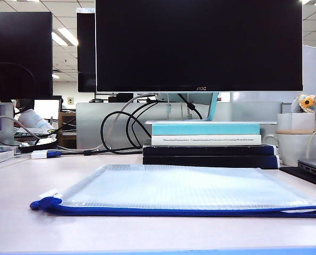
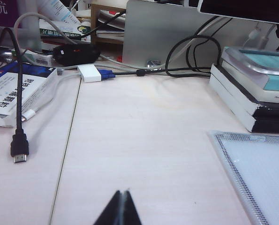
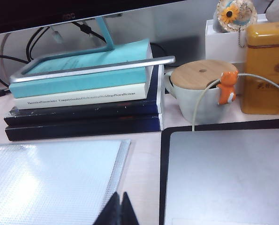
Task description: Pick up the transparent plastic file bag with a blue zipper and close its zipper.
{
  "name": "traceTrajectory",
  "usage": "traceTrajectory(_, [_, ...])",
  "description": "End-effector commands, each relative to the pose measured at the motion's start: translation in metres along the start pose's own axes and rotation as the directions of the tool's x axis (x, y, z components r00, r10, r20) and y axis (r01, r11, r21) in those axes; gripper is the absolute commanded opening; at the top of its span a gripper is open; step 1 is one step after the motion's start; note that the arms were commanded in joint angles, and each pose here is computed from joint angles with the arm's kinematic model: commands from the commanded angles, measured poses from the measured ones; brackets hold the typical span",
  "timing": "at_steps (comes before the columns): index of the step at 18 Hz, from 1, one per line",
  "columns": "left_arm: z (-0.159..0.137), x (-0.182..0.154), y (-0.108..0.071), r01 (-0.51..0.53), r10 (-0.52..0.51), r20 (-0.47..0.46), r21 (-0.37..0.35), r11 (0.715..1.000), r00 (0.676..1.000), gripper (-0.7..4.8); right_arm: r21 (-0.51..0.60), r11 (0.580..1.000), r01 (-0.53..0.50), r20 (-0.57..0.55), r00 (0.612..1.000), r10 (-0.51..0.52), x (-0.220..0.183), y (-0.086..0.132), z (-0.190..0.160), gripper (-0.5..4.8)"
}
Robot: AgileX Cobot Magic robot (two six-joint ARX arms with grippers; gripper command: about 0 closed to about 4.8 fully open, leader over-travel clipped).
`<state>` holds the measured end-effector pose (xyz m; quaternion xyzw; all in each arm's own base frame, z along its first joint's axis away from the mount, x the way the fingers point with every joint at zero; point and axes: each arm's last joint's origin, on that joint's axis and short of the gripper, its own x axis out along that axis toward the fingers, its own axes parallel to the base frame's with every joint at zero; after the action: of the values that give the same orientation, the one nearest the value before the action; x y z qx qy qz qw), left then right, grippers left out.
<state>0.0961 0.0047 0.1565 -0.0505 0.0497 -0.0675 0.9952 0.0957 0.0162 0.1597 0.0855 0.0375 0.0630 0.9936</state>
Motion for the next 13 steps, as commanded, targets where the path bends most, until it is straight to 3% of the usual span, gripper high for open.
traceTrajectory(1, [0.001, 0.0, 0.0, -0.002, 0.002, 0.011, -0.001, 1.0, 1.0, -0.05, 0.004, 1.0, 0.025, 0.01, 1.0, -0.025, 0.0, -0.001, 0.002, -0.01])
traceTrajectory(3, [0.001, 0.0, 0.0, -0.001, 0.001, 0.01, -0.005, 1.0, 1.0, -0.05, 0.005, 1.0, 0.026, 0.009, 1.0, -0.026, 0.0, -0.001, 0.002, -0.01])
traceTrajectory(6, [0.009, -0.002, -0.002, 0.032, -0.026, 0.039, -0.14, 0.99, 0.999, -0.05, 0.066, 0.998, -0.022, 0.072, 0.997, 0.017, -0.005, 0.003, 0.019, -0.01])
traceTrajectory(10, [0.042, -0.014, -0.006, 0.004, 0.011, 0.119, -0.122, 0.993, 0.993, -0.05, 0.095, 0.993, 0.075, 0.246, 0.964, -0.097, -0.024, 0.008, 0.071, -0.02])
traceTrajectory(13, [0.061, -0.019, -0.01, 0.0, 0.009, 0.103, -0.089, 0.996, 0.995, -0.05, 0.094, 0.993, 0.077, 0.249, 0.964, -0.098, -0.025, 0.011, 0.092, -0.02])
